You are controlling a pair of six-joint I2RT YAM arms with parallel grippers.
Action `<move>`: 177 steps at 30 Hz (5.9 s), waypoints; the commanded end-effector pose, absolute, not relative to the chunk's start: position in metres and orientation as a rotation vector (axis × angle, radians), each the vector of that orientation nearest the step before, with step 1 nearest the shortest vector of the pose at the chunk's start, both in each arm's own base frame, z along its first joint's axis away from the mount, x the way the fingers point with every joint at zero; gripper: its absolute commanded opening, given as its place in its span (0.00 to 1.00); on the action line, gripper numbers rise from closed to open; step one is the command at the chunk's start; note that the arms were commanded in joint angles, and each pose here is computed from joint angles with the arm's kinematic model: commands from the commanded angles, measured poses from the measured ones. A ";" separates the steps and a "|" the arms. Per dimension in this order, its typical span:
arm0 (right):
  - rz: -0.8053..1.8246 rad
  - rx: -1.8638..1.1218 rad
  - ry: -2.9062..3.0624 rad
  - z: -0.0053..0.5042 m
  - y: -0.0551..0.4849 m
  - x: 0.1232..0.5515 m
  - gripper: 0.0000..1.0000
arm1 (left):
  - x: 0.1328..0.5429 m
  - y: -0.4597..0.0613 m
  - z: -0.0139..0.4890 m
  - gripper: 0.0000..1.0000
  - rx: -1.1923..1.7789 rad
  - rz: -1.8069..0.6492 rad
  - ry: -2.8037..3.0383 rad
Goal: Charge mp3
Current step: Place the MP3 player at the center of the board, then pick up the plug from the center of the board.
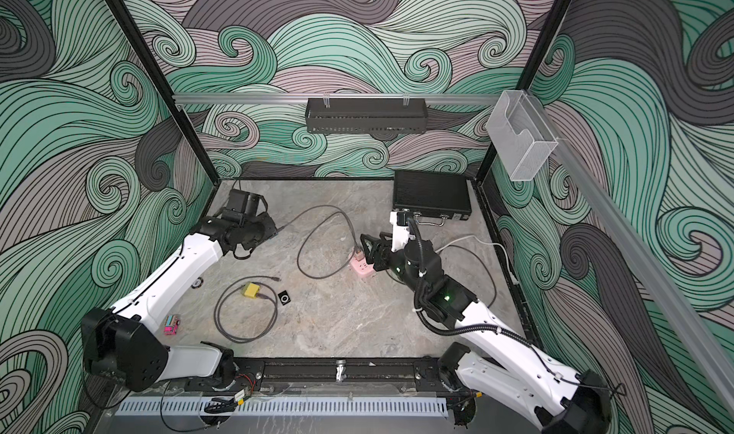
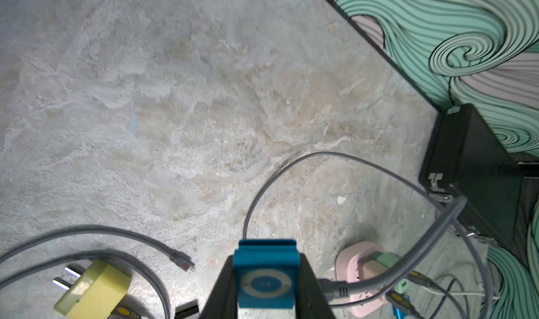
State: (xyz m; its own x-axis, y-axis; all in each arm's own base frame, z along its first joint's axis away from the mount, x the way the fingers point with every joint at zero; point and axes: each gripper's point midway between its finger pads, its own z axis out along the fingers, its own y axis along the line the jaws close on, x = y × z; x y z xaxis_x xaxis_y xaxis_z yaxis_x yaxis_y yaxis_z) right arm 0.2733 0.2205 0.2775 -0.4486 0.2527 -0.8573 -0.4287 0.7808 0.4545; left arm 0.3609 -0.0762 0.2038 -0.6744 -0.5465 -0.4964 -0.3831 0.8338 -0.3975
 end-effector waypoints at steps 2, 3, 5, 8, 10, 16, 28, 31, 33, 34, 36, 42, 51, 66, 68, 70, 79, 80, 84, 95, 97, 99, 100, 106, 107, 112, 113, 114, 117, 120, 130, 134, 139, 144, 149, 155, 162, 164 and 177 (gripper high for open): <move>0.833 -0.145 1.924 0.278 0.235 0.287 0.65 | 0.397 -0.068 0.216 0.18 -0.651 -0.348 2.349; 0.837 -0.150 1.937 0.277 0.239 0.292 0.65 | 0.406 -0.065 0.209 0.18 -0.663 -0.330 2.363; 0.840 -0.159 1.956 0.275 0.245 0.301 0.64 | 0.424 -0.057 0.198 0.17 -0.702 -0.302 2.383; 0.843 -0.171 1.971 0.273 0.253 0.315 0.63 | 0.449 -0.044 0.181 0.16 -0.769 -0.308 2.426; 0.842 -0.173 1.977 0.274 0.255 0.322 0.63 | 0.467 -0.038 0.167 0.16 -0.789 -0.297 2.437; 0.816 -0.180 2.018 0.270 0.258 0.335 0.61 | 0.484 -0.037 0.111 0.19 -0.861 -0.258 2.550; 0.788 -0.222 2.098 0.251 0.259 0.333 0.59 | 0.476 -0.019 0.045 0.25 -0.922 -0.032 2.656; 0.809 -0.244 2.103 0.251 0.262 0.329 0.59 | 0.470 -0.017 0.035 0.34 -0.923 0.011 2.702; 0.812 -0.253 2.110 0.250 0.262 0.327 0.59 | 0.466 -0.017 0.035 0.37 -0.918 0.020 2.717; 0.809 -0.255 2.115 0.249 0.262 0.327 0.59 | 0.463 -0.016 0.038 0.38 -0.910 0.027 2.718; 0.813 -0.266 2.113 0.250 0.262 0.325 0.59 | 0.457 -0.013 0.046 0.40 -0.908 0.040 2.711; 0.822 -0.303 2.167 0.243 0.265 0.316 0.59 | 0.399 -0.018 0.089 0.48 -0.855 0.055 2.754; 0.808 -0.453 2.198 0.224 0.301 0.289 0.60 | 0.231 -0.003 0.061 0.52 -1.111 0.193 2.856; 0.910 -0.577 2.180 0.220 0.358 0.257 0.59 | 0.226 0.005 0.054 0.56 -1.268 0.081 2.665; 0.910 -0.580 2.182 0.219 0.360 0.257 0.59 | 0.229 0.008 0.051 0.56 -1.302 0.070 2.648; 0.912 -0.583 2.183 0.217 0.362 0.257 0.59 | 0.234 0.007 0.047 0.57 -1.340 0.027 2.642; 0.884 -0.617 2.179 0.211 0.364 0.257 0.59 | 0.238 -0.007 0.024 0.57 -1.453 -0.086 2.653; 0.883 -0.619 2.179 0.210 0.364 0.257 0.59 | 0.236 -0.007 0.021 0.57 -1.462 -0.083 2.655; 0.877 -0.628 2.175 0.207 0.364 0.256 0.59 | 0.220 0.003 0.015 0.53 -1.487 0.025 2.661; 1.078 -0.579 2.159 0.211 0.371 0.235 0.59 | 0.235 -0.020 0.056 0.23 -1.429 -0.297 2.586; 1.156 -0.535 2.137 0.213 0.375 0.233 0.61 | 0.239 -0.031 0.081 0.23 -1.384 -0.426 2.561; 1.244 -0.503 2.103 0.218 0.383 0.232 0.63 | 0.243 -0.038 0.110 0.22 -1.340 -0.529 2.508; 1.275 -0.491 2.092 0.221 0.386 0.232 0.64 | 0.245 -0.041 0.122 0.22 -1.318 -0.573 2.476; 1.366 -0.511 1.987 0.252 0.413 0.238 0.65 | 0.269 -0.065 0.187 0.19 -1.111 -0.881 2.266; 1.372 -0.531 1.965 0.260 0.417 0.237 0.65 | 0.275 -0.068 0.202 0.18 -1.003 -0.892 2.230; 1.331 -0.604 1.908 0.286 0.432 0.238 0.65 | 0.279 -0.068 0.237 0.18 -0.853 -0.859 2.191; 1.308 -0.625 1.903 0.286 0.436 0.237 0.65 | 0.280 -0.072 0.240 0.18 -0.857 -0.897 2.182; 1.294 -0.639 1.896 0.285 0.440 0.237 0.65 | 0.282 -0.076 0.240 0.18 -0.877 -0.938 2.166; 1.282 -0.651 1.893 0.278 0.454 0.239 0.64 | 0.282 -0.080 0.247 0.18 -0.924 -1.030 2.089; 1.274 -0.688 1.918 0.271 0.470 0.239 0.63 | 0.278 -0.080 0.257 0.18 -0.920 -1.054 2.055; 1.192 -0.725 1.948 0.255 0.494 0.244 0.59 | 0.271 -0.087 0.274 0.18 -0.939 -1.161 2.005; 1.199 -0.703 1.921 0.258 0.496 0.247 0.57 | 0.270 -0.092 0.270 0.17 -0.948 -1.188 2.022; 1.184 -0.663 1.902 0.260 0.493 0.253 0.53 | 0.267 -0.093 0.263 0.16 -0.961 -1.198 2.032; 1.164 -0.627 1.884 0.259 0.490 0.258 0.52 | 0.265 -0.095 0.261 0.16 -0.980 -1.211 2.027; 1.161 -0.637 1.916 0.249 0.498 0.257 0.48 | 0.268 -0.098 0.265 0.16 -0.981 -1.240 2.005; 1.139 -0.627 1.916 0.247 0.500 0.261 0.36 | 0.271 -0.107 0.263 0.15 -0.991 -1.264 2.000; 1.077 -0.600 1.923 0.244 0.487 0.265 0.05 | 0.272 -0.114 0.263 0.16 -0.979 -1.277 2.014; 1.045 -0.593 1.900 0.252 0.479 0.266 0.00 | 0.270 -0.115 0.261 0.27 -0.964 -1.261 2.042; 0.901 -0.458 1.903 0.310 0.378 0.275 0.00 | 0.238 -0.073 0.241 0.46 -0.813 -0.790 2.215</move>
